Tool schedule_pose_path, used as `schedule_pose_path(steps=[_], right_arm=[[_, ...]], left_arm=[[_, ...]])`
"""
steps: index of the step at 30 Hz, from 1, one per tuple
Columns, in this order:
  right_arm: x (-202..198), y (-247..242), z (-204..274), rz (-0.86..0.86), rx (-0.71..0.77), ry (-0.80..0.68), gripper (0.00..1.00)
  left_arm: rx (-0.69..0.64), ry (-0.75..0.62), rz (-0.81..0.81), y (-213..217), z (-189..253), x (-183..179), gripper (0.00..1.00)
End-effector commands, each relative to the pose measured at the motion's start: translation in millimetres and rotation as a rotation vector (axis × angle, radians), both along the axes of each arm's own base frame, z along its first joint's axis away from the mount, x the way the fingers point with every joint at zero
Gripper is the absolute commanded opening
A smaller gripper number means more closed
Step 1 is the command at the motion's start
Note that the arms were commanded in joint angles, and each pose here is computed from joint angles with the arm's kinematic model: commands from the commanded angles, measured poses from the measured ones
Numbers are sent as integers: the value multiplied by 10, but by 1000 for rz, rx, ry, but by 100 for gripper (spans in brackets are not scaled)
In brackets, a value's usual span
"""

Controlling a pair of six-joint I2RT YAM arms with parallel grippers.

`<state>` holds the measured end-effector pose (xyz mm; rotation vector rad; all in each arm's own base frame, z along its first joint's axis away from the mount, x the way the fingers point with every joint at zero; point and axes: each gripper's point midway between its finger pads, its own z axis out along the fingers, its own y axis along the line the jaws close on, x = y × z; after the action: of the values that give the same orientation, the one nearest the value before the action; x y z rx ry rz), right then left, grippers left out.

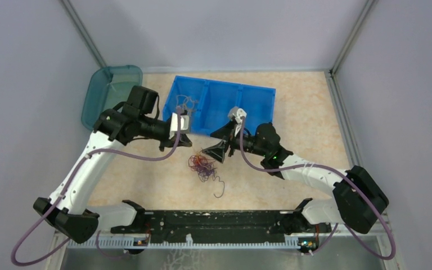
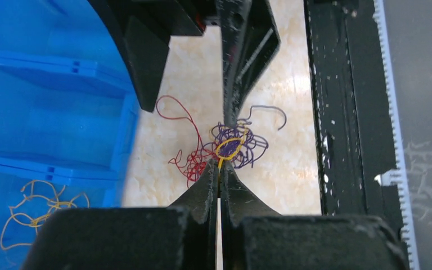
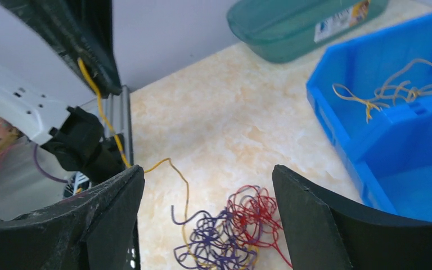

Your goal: Untangle the cables

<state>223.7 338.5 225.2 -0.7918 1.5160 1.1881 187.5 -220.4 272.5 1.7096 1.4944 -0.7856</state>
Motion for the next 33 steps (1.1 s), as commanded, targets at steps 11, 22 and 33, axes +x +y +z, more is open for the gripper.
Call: schedule_pose_path(steps=[11, 22, 33], right_arm=[[-106, 266, 1075, 109, 320, -175, 81], [32, 523, 824, 60, 318, -104, 72], [44, 373, 152, -31, 254, 11, 71]], left_arm=[[-319, -6, 107, -324, 1215, 140, 1], [-509, -105, 131, -376, 2087, 156, 1], [-751, -425, 253, -186, 3145, 282, 1]])
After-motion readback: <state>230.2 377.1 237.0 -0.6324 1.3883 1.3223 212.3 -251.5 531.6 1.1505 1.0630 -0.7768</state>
